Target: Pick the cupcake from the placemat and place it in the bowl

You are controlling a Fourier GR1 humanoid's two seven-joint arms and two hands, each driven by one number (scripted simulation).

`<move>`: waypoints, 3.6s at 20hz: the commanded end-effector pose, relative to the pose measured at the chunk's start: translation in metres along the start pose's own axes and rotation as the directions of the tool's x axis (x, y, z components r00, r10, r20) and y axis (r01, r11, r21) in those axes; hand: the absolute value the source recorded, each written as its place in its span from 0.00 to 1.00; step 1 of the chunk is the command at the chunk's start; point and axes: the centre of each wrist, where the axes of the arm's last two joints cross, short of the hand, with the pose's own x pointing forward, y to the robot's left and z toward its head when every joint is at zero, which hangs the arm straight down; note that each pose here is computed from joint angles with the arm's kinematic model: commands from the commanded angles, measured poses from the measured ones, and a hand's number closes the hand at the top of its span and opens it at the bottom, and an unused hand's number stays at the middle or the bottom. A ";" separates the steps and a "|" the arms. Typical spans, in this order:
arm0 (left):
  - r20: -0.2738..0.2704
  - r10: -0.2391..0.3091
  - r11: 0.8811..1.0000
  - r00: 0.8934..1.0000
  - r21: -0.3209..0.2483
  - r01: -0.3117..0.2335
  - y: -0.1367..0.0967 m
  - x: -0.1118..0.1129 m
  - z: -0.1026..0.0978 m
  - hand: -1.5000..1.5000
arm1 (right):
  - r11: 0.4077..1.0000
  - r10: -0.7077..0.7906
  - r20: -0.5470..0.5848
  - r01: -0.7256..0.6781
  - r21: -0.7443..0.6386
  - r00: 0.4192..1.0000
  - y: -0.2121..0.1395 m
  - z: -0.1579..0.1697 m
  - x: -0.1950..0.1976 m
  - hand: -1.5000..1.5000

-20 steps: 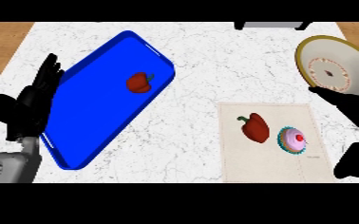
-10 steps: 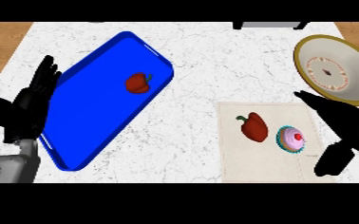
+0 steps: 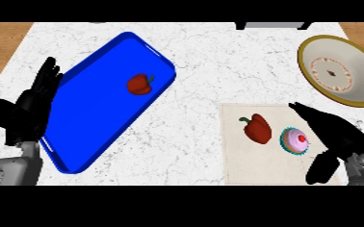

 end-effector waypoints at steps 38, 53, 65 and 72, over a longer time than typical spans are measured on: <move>0.001 0.001 1.000 1.000 -0.023 -0.001 -0.004 -0.007 0.004 0.50 | 0.854 -0.201 -0.191 0.076 -0.514 0.961 -0.086 -0.114 0.119 1.00; 0.003 0.010 1.000 1.000 -0.006 -0.010 -0.006 -0.005 0.014 0.50 | 0.472 -0.441 -0.124 0.112 -0.874 0.889 -0.176 -0.048 0.089 1.00; 0.012 0.003 1.000 1.000 -0.018 -0.003 0.004 0.000 0.006 0.50 | 0.427 -0.532 -0.039 0.229 -0.875 0.846 -0.191 -0.070 -0.051 1.00; 0.033 -0.015 1.000 0.999 -0.015 0.016 -0.011 0.000 -0.006 0.50 | 0.459 -0.517 -0.063 0.214 -0.862 0.853 -0.164 -0.100 -0.091 1.00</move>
